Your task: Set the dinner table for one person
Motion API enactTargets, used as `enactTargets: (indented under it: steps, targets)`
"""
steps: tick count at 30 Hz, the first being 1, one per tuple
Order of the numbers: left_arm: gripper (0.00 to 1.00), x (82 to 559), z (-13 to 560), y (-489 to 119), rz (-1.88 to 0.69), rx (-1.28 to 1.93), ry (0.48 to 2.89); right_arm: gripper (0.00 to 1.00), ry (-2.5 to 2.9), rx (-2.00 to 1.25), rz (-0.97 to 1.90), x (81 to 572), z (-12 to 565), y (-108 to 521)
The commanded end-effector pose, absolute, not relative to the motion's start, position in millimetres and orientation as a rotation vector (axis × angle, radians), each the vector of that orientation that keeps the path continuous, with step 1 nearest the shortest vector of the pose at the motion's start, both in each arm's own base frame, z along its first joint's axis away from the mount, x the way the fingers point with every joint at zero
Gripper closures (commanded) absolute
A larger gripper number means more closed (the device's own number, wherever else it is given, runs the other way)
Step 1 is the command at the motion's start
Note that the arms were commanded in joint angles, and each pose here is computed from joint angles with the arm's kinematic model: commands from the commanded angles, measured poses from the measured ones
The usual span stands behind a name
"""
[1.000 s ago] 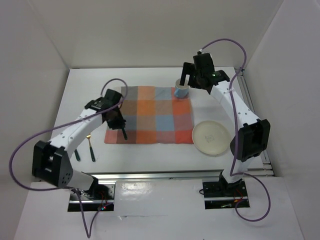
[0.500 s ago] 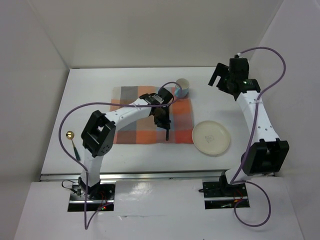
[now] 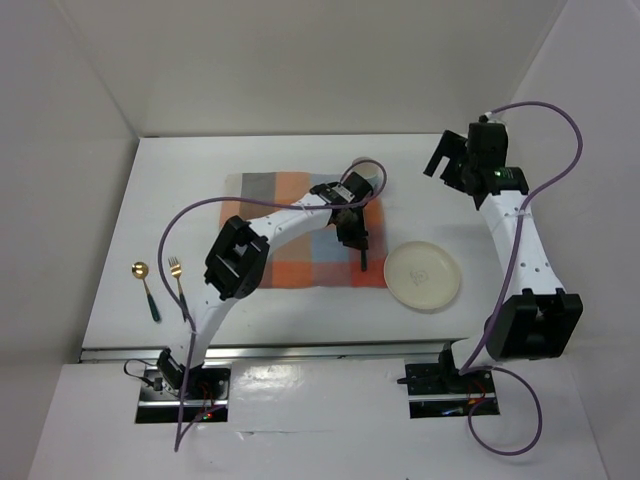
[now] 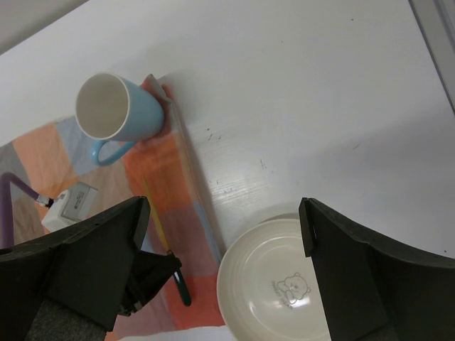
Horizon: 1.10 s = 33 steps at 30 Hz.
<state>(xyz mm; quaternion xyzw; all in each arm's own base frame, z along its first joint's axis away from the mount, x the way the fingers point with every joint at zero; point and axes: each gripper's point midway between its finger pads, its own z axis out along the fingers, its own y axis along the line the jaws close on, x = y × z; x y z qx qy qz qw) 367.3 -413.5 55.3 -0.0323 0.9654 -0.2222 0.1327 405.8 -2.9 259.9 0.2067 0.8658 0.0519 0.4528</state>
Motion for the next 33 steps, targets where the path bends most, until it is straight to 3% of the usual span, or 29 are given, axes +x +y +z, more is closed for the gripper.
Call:
enactTargets:
  steps: [1,3,5,6,11,15,17,20,25,28,33]
  targets:
    - [1.0,372.1,60.3,-423.8,-0.687,-0.108,2.802,0.0,2.076,0.507,0.149,408.4,275.7,-4.7]
    - [0.95,373.7,57.9,-425.3,-0.687,-0.108,2.802,0.0,2.084,0.508,0.147,403.8,274.0,-4.6]
    - [0.79,374.6,49.4,-426.5,-0.679,-0.123,2.814,0.0,2.108,0.518,0.132,395.0,261.0,-6.1]
    - [0.65,371.4,48.8,-426.0,-0.681,-0.121,2.829,0.0,2.094,0.528,0.109,387.6,263.0,-10.0]
    - [0.31,369.2,57.2,-423.0,-0.683,-0.085,2.817,0.0,2.229,0.676,0.088,346.2,206.6,-15.3]
    - [0.29,367.6,82.3,-416.2,-0.677,-0.047,2.782,0.0,2.343,0.8,0.101,320.1,162.7,-8.6]
    - [0.29,356.1,103.5,-411.4,-0.689,0.0,2.762,0.07,2.381,0.785,0.169,313.9,149.2,2.5]
    - [0.35,342.9,137.5,-396.1,-0.703,0.012,2.723,0.13,2.396,0.733,0.237,313.4,143.8,16.4]
    - [0.41,326.2,174.6,-357.3,-0.625,-0.012,2.648,0.13,2.478,0.683,0.185,310.3,118.8,32.9]
    - [0.41,314.6,189.3,-333.7,-0.571,-0.034,2.623,0.19,2.568,0.521,0.218,302.9,101.5,66.3]
    - [0.42,309.6,198.8,-295.1,-0.497,-0.144,2.587,0.21,2.667,0.338,0.137,298.6,79.4,101.6]
